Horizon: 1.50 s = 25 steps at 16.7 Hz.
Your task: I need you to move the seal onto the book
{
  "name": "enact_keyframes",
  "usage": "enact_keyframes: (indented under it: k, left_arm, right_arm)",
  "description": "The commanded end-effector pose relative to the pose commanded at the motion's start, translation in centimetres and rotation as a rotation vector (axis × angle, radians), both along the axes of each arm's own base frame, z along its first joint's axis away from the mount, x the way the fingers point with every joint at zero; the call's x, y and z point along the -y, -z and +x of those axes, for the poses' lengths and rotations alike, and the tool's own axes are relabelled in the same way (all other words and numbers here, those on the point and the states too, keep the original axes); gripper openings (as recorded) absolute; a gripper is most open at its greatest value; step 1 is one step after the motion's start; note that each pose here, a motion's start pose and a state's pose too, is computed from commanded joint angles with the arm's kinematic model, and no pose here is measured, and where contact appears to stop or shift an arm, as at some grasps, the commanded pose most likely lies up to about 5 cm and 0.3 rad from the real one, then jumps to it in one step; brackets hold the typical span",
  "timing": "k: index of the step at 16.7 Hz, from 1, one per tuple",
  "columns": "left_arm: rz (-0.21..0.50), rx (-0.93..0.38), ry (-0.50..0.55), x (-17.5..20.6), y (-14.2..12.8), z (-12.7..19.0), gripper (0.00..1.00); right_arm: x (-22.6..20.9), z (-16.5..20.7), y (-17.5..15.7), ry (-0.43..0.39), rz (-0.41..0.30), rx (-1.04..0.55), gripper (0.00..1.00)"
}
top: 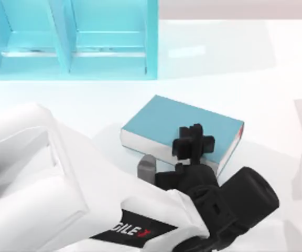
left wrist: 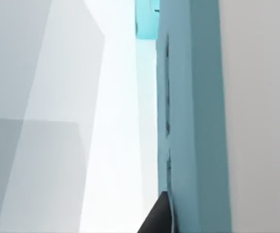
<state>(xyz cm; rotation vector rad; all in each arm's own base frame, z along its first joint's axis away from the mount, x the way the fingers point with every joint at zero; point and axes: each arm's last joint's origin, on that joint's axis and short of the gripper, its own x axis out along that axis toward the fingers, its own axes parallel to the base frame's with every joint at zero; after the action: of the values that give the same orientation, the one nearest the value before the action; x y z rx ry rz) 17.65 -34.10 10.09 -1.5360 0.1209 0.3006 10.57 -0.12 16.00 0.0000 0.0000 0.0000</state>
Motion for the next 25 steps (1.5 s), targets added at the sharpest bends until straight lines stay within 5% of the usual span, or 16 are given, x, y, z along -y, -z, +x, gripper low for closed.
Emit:
enact_keyframes:
  k: [9,20,25]
  left_arm:
    - [0.0,0.0,0.0,0.0,0.0,0.0,0.98]
    - [-0.001,-0.002,0.0,0.1,0.1,-0.2,1.0]
    - [-0.052,-0.01,-0.004,1.4,0.2,-2.6,1.0]
  right_arm:
    - [0.0,0.0,0.0,0.0,0.0,0.0,1.0]
    - [0.0,0.0,0.0,0.0,0.0,0.0,1.0]
    - [0.0,0.0,0.0,0.0,0.0,0.0,1.0]
